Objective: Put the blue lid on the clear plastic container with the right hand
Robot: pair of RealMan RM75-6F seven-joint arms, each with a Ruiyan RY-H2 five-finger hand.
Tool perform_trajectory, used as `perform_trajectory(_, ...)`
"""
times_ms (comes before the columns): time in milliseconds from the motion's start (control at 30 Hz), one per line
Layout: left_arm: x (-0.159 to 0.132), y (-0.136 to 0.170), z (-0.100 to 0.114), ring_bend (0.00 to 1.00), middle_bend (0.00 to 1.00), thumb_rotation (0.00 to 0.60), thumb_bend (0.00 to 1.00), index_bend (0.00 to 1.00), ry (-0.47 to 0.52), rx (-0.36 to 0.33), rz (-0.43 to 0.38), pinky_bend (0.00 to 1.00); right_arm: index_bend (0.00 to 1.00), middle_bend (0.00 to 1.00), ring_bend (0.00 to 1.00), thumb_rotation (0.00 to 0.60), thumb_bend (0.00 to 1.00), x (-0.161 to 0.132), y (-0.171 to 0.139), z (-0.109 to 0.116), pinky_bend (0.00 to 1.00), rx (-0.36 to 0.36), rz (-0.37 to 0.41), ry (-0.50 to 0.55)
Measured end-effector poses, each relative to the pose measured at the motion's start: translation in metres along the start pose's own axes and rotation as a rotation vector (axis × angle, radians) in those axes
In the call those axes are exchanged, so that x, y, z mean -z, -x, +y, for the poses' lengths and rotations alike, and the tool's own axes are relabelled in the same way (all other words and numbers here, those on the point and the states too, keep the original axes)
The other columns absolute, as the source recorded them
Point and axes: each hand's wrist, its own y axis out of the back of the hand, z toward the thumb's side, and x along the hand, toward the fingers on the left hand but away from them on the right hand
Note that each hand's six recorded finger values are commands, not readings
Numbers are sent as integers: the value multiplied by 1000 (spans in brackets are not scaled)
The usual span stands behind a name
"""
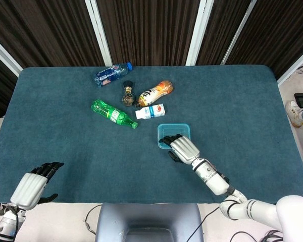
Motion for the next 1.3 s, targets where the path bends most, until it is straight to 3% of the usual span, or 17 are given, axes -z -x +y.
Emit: perform_trajectory(1300, -2, 0, 0, 216, 197, 600, 331, 179, -4, 4, -5, 425, 373, 386, 375, 600, 651, -13, 5, 1, 460, 25, 32, 20)
